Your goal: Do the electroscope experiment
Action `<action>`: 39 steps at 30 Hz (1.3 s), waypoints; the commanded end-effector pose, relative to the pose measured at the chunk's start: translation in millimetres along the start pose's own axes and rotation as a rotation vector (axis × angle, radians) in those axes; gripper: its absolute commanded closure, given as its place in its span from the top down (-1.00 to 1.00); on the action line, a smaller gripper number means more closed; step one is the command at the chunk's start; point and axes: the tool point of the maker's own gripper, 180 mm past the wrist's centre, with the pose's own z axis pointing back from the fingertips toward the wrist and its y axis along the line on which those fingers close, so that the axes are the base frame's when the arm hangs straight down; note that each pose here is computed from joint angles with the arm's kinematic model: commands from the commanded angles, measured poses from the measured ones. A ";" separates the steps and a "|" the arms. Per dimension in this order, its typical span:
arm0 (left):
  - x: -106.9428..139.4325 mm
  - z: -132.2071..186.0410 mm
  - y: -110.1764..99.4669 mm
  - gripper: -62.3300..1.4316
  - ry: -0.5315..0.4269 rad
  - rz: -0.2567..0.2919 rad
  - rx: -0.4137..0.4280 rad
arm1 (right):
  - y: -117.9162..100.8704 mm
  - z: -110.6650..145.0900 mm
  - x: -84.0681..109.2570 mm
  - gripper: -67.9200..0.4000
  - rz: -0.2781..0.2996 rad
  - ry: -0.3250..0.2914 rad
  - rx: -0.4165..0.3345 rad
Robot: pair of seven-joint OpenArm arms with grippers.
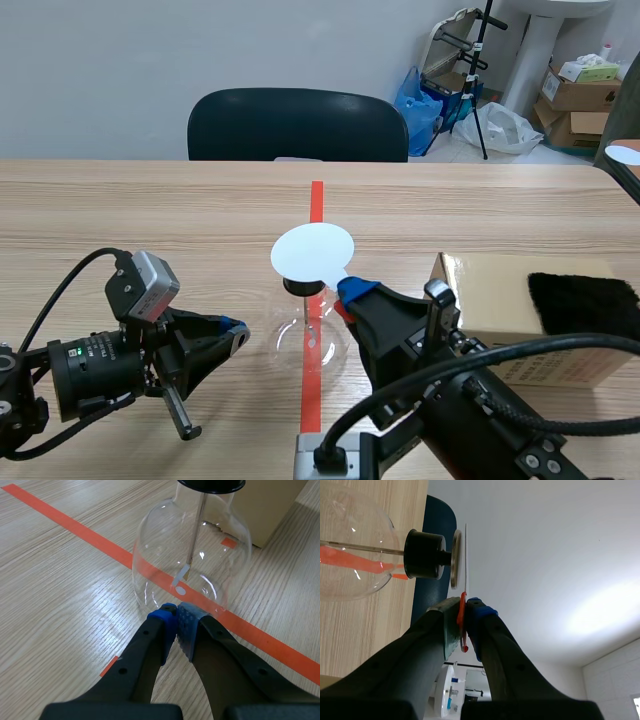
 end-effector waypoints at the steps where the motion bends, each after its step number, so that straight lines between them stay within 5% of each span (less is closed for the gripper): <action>1: 10.7 -0.1 5.0 -0.87 -0.035 -0.005 0.011 | -7.6 -4.2 -6.6 -0.96 0.013 0.013 -0.031; 12: 10.7 -0.1 5.0 -0.87 -0.035 -0.005 0.011 | -7.7 -3.9 -15.8 -0.96 0.011 0.064 -0.031; 30: 10.7 -0.1 5.0 -0.87 -0.035 -0.005 0.011 | -7.8 13.7 -82.5 -0.96 0.005 0.450 -0.032; 39: 10.7 -0.1 5.0 -0.87 -0.036 -0.005 0.011 | -7.8 24.4 -101.7 -0.96 0.003 0.572 -0.033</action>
